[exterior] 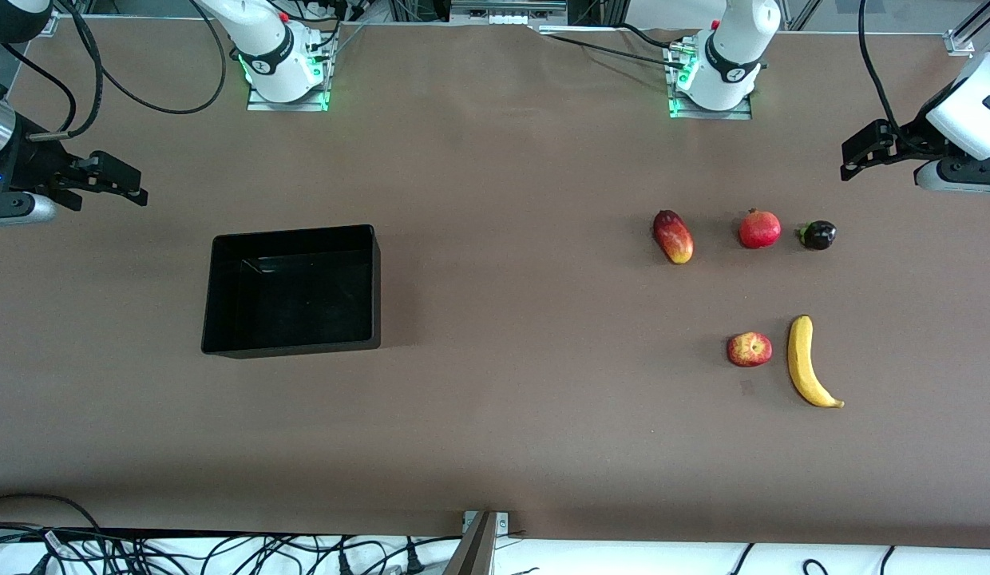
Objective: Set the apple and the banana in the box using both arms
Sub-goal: 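Reach the right gripper down to the rim of the black box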
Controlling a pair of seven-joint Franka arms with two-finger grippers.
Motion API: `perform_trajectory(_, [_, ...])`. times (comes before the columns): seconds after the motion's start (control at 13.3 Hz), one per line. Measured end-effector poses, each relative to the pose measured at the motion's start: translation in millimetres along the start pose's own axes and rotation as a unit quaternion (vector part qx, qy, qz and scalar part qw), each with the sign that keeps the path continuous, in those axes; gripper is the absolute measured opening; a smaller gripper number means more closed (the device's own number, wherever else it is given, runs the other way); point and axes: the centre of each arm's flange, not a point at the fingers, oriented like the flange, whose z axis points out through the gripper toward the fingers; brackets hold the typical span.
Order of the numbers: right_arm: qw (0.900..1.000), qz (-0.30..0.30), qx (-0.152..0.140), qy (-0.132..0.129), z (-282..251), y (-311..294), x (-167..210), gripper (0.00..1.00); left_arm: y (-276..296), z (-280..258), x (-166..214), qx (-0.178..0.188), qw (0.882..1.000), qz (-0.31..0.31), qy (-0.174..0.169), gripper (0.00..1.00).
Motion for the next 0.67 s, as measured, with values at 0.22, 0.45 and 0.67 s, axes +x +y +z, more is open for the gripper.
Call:
perform_trajectory(0.22, [1.000, 0.000, -0.002, 0.000, 0, 1, 0, 1.00, 0, 0, 0, 0.000, 1.000, 0.000, 0.000, 1.00])
perform_trajectory(0.45, [1.000, 0.000, -0.003, 0.000, 0, 1, 0, 1.00, 0, 0, 0, 0.000, 1.000, 0.000, 0.000, 1.00])
perform_trajectory(0.67, [1.000, 0.000, -0.011, -0.011, 10, 2, 3, 1.00, 0, 0, 0, 0.000, 1.000, 0.000, 0.000, 1.00])
